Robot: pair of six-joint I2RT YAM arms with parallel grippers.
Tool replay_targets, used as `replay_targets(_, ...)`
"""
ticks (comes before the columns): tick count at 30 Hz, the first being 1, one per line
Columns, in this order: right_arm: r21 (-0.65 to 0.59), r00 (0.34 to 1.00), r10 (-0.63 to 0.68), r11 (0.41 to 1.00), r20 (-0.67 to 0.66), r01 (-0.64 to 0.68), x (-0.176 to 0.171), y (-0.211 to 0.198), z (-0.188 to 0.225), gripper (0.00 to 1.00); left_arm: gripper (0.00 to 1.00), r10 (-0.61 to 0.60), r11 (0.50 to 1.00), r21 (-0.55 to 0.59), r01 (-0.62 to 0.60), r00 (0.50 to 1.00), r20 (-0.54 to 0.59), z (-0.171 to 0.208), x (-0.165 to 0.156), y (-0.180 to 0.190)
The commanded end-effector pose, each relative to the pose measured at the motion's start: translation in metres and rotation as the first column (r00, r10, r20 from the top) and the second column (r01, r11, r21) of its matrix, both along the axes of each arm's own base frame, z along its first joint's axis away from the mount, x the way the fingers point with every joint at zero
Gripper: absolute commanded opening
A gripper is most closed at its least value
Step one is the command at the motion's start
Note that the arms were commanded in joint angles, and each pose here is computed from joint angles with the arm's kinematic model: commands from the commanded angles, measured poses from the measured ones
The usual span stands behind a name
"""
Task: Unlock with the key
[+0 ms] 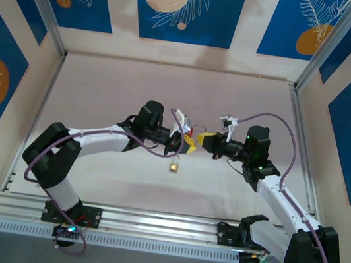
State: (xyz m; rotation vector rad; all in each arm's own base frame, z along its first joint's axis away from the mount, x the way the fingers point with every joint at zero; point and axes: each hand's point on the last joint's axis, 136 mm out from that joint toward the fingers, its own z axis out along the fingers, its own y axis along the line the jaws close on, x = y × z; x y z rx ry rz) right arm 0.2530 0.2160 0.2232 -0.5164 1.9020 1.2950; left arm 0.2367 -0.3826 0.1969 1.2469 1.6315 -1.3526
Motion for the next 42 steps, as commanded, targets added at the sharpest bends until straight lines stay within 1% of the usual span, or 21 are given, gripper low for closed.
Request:
replay_targets(1,-0.014,0.999,0.045,0.999,-0.017,-0.045,-0.010,0.006,0.000,0.00,0.00,-0.014,0.997,-0.072,0.019,0.998,0.060,0.025,0.007,-0.004)
replay_targets(3,-0.014,0.999,0.049,0.999,-0.017,-0.049,-0.011,0.006,0.000,0.00,0.00,-0.016,0.997,-0.075,0.021,0.998,0.059,0.025,0.007,-0.004)
replay_targets(9,-0.018,0.999,0.049,0.999,-0.021,-0.049,-0.015,0.004,0.001,0.23,0.00,-0.008,0.997,-0.079,0.013,0.998,0.056,0.027,0.009,-0.003)
replay_targets(12,-0.021,0.998,0.053,0.998,-0.023,-0.054,-0.018,0.002,0.001,0.27,0.00,-0.010,0.997,-0.079,0.014,0.999,0.049,0.026,0.009,-0.002)
replay_targets(17,-0.037,0.999,0.045,0.998,-0.016,-0.045,-0.022,-0.002,0.002,0.26,0.00,-0.020,0.997,-0.074,0.023,0.999,0.037,0.025,0.008,-0.001)
replay_targets(23,-0.053,1.000,0.001,0.999,0.018,0.000,-0.014,-0.009,0.012,0.27,0.00,-0.044,0.998,-0.051,0.045,0.999,0.020,0.018,0.003,0.000)
replay_targets(27,-0.070,0.999,0.019,0.997,0.049,-0.016,-0.013,-0.012,0.022,0.31,0.00,-0.077,0.997,0.020,0.076,0.997,0.015,0.006,-0.005,0.006)
replay_targets(29,-0.073,0.997,0.051,0.996,0.054,-0.047,-0.017,-0.011,0.024,0.33,0.00,-0.091,0.994,0.062,0.089,0.995,0.027,-0.001,-0.008,0.009)
replay_targets(32,-0.087,0.995,0.086,0.993,0.052,-0.081,-0.019,-0.009,0.023,0.33,0.00,-0.101,0.989,0.118,0.094,0.993,0.058,-0.007,-0.009,0.014)
replay_targets(37,-0.104,0.989,0.148,0.984,0.015,-0.146,-0.025,-0.001,0.010,0.32,0.00,-0.132,0.973,0.205,0.102,0.981,0.139,-0.014,-0.008,0.022)
replay_targets(39,-0.131,0.986,0.169,0.977,-0.009,-0.168,-0.027,0.005,0.001,0.30,0.00,-0.150,0.966,0.238,0.105,0.972,0.180,-0.015,-0.009,0.026)
replay_targets(42,-0.165,0.982,0.188,0.968,-0.029,-0.190,-0.029,0.013,-0.010,0.30,0.00,-0.174,0.956,0.270,0.111,0.960,0.221,-0.015,-0.010,0.032)
